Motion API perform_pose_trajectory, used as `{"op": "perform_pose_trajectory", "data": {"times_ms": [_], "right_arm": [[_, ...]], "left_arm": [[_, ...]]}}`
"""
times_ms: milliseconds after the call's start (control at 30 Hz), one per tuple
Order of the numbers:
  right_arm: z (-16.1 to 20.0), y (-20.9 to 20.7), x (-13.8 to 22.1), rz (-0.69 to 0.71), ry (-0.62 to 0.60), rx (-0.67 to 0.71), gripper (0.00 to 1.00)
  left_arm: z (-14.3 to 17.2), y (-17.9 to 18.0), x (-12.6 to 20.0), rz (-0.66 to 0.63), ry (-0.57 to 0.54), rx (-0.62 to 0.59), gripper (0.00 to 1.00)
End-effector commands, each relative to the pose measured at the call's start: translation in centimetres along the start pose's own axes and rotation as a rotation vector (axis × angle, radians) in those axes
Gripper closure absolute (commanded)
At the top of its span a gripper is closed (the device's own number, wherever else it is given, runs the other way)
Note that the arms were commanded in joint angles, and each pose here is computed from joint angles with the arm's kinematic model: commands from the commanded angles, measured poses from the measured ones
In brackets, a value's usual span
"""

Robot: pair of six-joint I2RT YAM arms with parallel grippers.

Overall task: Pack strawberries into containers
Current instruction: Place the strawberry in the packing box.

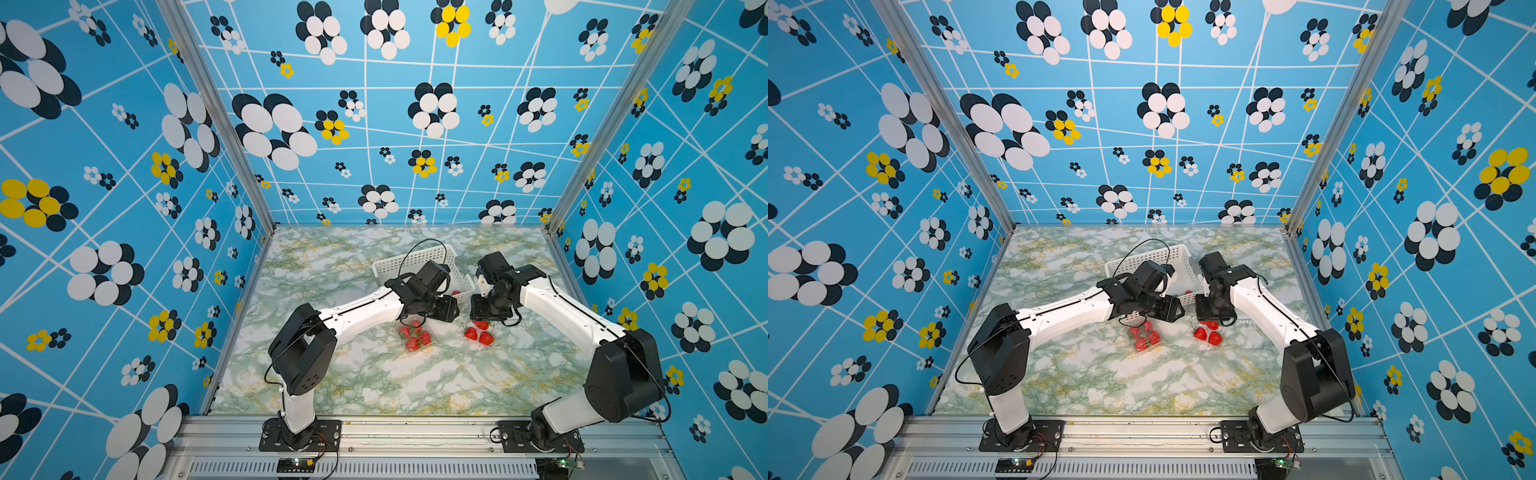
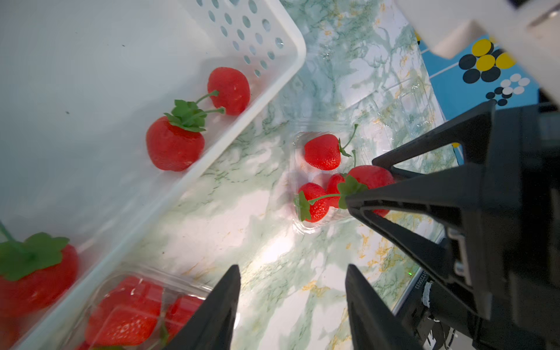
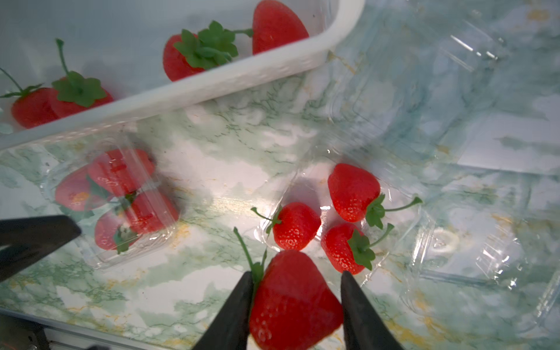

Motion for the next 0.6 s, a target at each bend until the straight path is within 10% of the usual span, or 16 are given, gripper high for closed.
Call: {"op": "perform_pose_trajectory", "data": {"times_ms": [0, 567], "right_arm": [[0.1, -0.5, -0.2, -0.035, -0.027, -0.049, 0.77], [-0.2, -2.6, -3.4, -0.011, 0.027, -0.091, 0.77]], "left_arm": [[0.2, -0.7, -0.8, 0.006, 0.028, 0.004, 0.43], [0.5, -1.4, -1.8, 0.014, 0.057, -0.008, 0.43]]}}
Point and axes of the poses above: each gripper's point midway between its finger pads, its own x axis back along the fingers, its own y axis along the line the jaws close on, z = x × y, the point moved 3 cm from there along x, back along the fingers, and after that the axes turned 6 degrees about -x, right-handed, at the moved point
